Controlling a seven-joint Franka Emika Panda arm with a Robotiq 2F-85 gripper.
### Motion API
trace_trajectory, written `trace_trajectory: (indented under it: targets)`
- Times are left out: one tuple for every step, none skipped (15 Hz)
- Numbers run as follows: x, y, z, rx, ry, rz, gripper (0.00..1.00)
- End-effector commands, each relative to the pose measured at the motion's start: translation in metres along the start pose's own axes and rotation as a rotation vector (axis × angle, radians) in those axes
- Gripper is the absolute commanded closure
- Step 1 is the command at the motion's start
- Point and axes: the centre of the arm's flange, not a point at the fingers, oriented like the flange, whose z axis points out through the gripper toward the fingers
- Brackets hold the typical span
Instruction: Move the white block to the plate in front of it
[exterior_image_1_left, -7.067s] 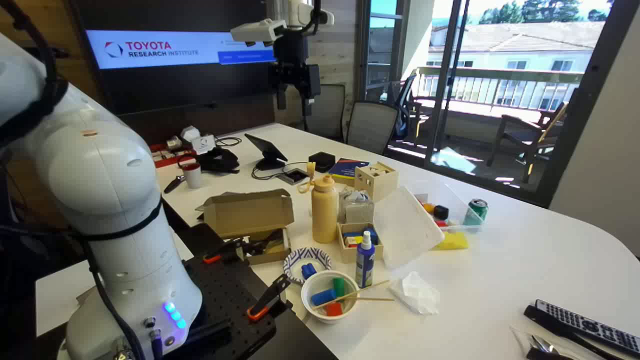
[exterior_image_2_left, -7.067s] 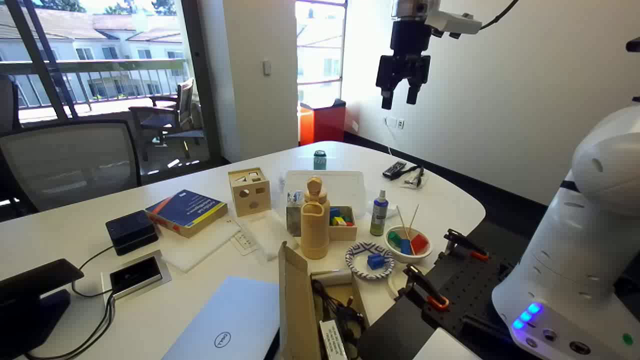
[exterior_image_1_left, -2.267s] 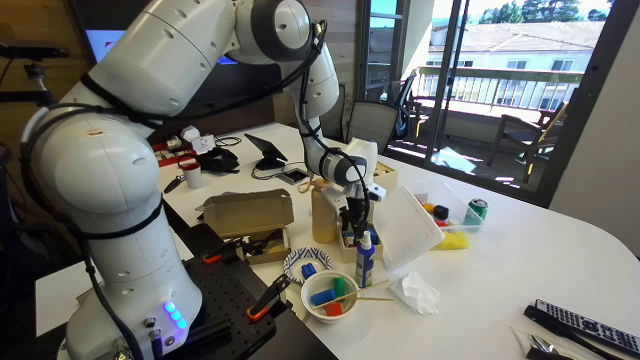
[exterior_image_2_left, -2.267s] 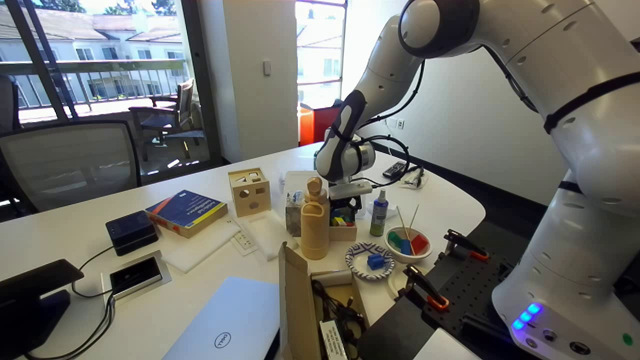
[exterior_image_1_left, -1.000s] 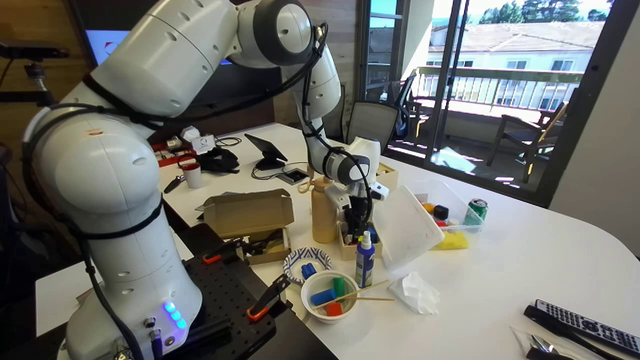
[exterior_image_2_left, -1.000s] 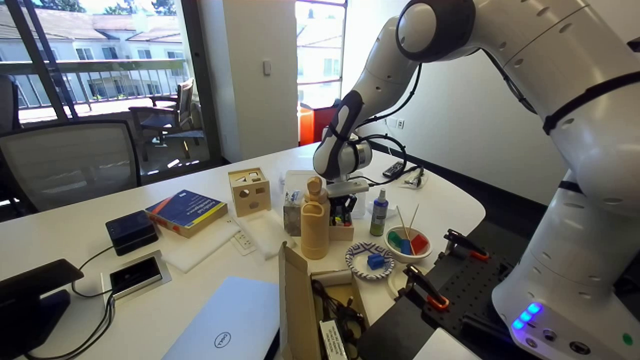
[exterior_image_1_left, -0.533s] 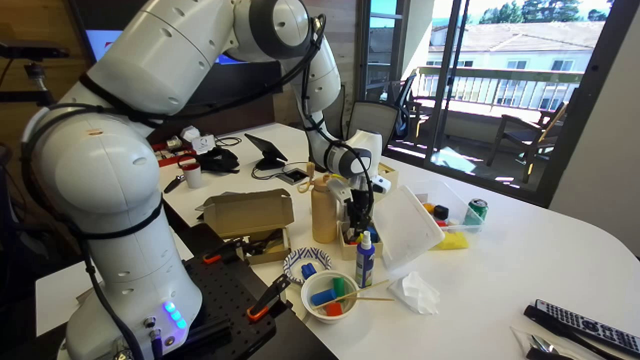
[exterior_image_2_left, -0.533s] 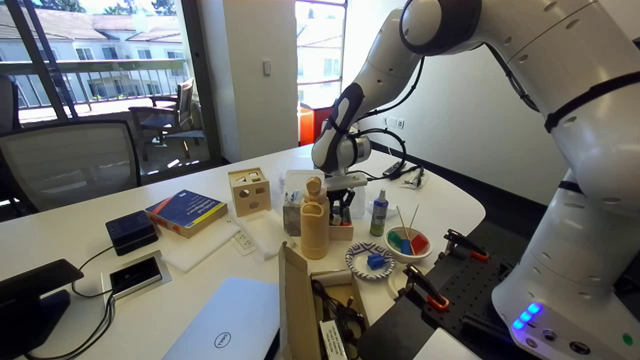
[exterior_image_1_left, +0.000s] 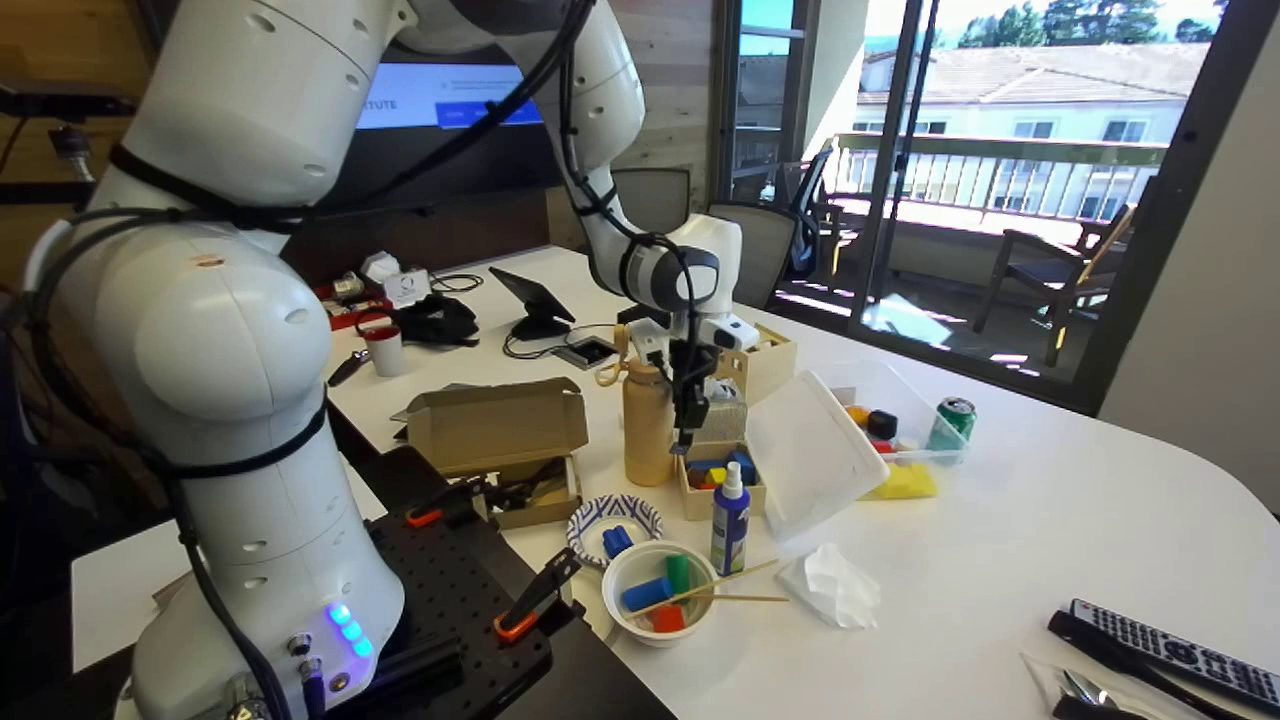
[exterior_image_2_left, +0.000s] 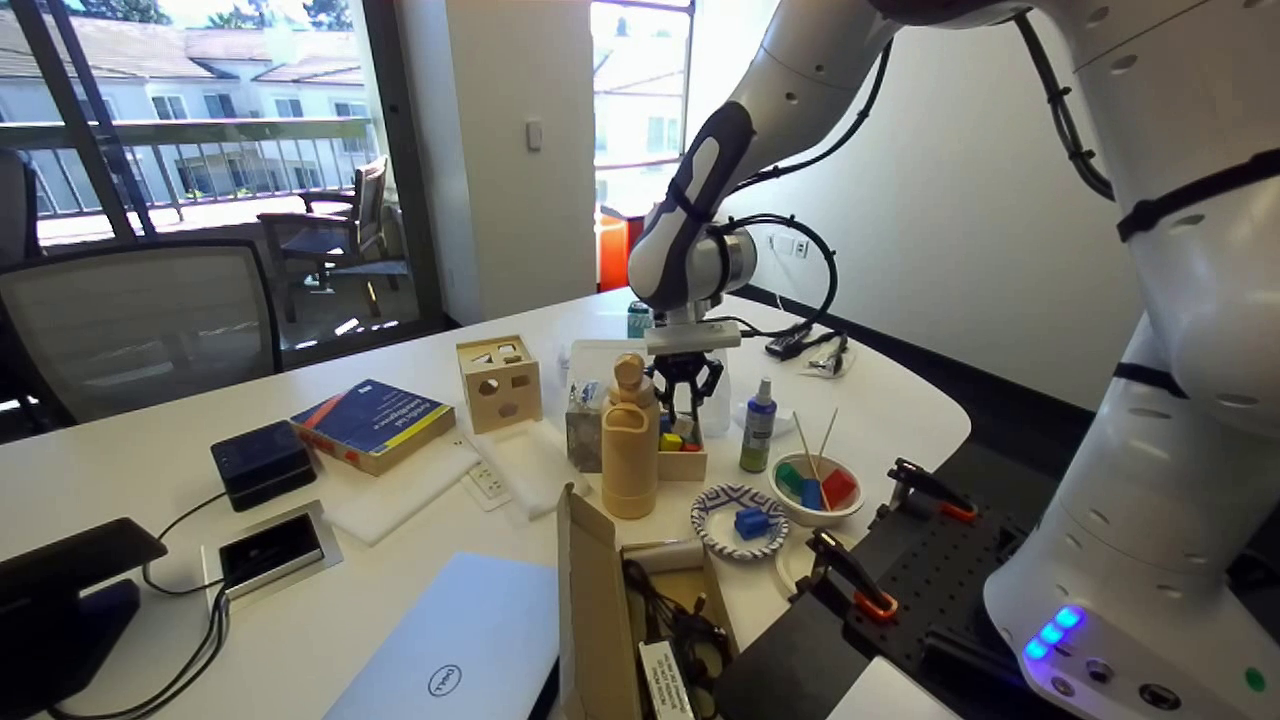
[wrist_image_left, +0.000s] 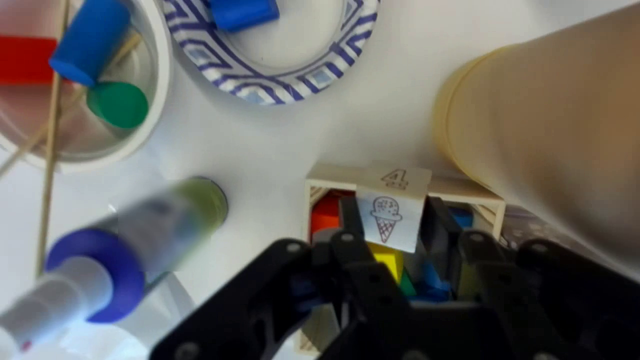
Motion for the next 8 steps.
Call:
trace_trajectory:
  targets:
    - [-0.065, 0.032, -0.017, -0.078, 0.001, 0.185, 0.89]
    - [-0.076, 0.04, -0.015, -0.095, -0.002, 0.24, 0.89]
    - [-0.087, 0.051, -0.013, -0.115, 0.002, 0.296, 0.89]
    - [-0.096, 0.059, -0.009, -0.127, -0.012, 0.354, 0.89]
    - [-0.103, 0.065, -0.003, -0.14, -0.024, 0.395, 0.89]
    - [-0.11, 0.07, 0.004, -0.15, -0.038, 0.424, 0.89]
    - [-0.115, 0.074, 0.012, -0.158, -0.047, 0.448, 0.89]
    - [-0.118, 0.079, 0.018, -0.162, -0.056, 0.464, 0.89]
